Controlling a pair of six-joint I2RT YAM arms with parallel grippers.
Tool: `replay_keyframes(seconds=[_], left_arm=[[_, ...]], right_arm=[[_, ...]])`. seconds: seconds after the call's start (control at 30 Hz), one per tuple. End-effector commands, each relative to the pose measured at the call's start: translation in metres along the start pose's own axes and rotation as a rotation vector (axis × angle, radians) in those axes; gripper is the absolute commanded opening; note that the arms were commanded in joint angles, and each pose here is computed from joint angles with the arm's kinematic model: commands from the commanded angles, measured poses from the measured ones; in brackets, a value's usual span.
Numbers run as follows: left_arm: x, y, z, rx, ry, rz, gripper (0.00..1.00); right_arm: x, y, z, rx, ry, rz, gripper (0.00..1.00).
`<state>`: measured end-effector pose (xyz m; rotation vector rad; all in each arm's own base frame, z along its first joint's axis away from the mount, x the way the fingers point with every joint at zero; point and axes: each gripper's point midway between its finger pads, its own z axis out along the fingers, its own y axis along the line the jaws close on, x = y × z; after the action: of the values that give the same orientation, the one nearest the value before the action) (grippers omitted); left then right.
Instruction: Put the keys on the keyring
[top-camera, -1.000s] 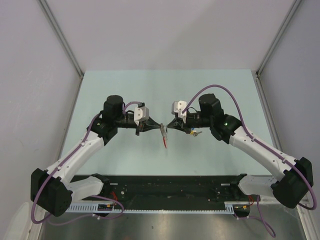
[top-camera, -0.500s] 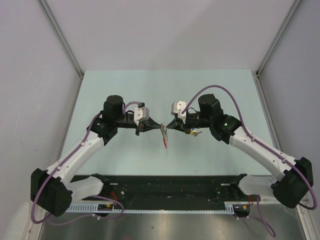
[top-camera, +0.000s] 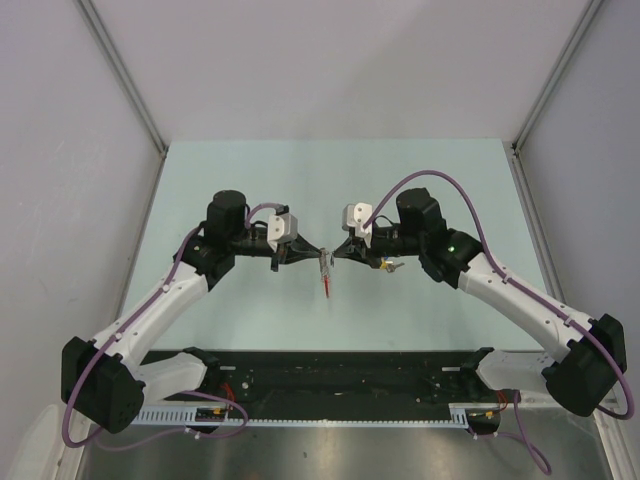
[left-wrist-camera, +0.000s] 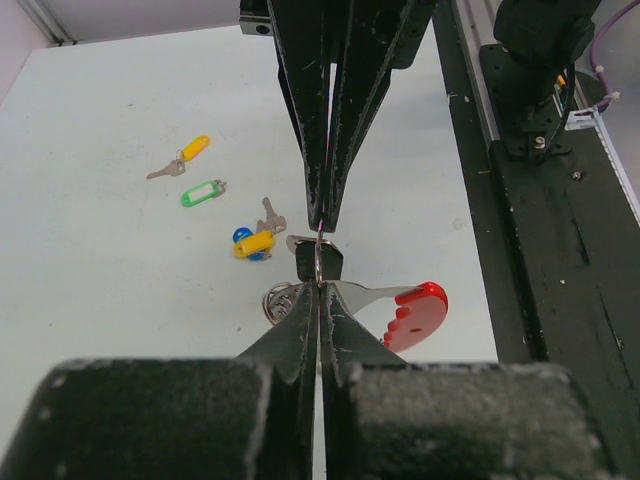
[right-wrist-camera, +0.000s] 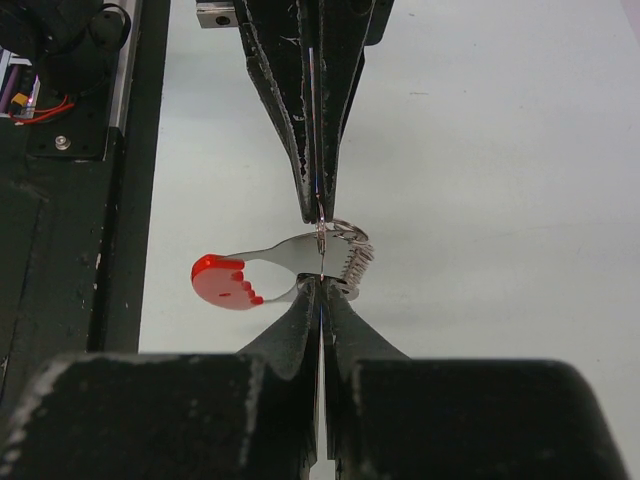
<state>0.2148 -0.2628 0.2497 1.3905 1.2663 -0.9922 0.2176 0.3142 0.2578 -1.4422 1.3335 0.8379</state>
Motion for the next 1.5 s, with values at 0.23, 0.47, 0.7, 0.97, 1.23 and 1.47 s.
replay_keyframes(seconds=[0.23,0.47,0.7,0.97,1.23,1.47], left_arm=[[-0.02,-0.013,0.0,0.082,-0.056,0.047,0.0],[-0.021,-0.015,0.001,0.088,-0.052,0.04,0.01],[-0.02,-0.016,0.002,0.093,-0.044,0.031,0.01],[-0.02,-0.01,0.001,0.046,-0.027,0.023,0.0],[-0.024,-0.01,-0.001,0.028,-0.036,0.034,0.0],[-0.032,-0.011,0.0,0.011,-0.096,0.014,0.0]], right_arm=[[-0.024,0.003,0.004,-0.015,-0.054,-0.065,0.0],[-0.029,0.005,0.006,-0.018,-0.059,-0.076,0.0],[-0.033,0.004,0.01,-0.018,-0.062,-0.077,0.0],[-0.034,0.0,0.008,0.014,-0.05,-0.079,0.0],[-0.037,0.0,0.006,0.034,-0.048,-0.073,0.02],[-0.033,-0.001,-0.005,0.068,-0.019,-0.037,0.29]])
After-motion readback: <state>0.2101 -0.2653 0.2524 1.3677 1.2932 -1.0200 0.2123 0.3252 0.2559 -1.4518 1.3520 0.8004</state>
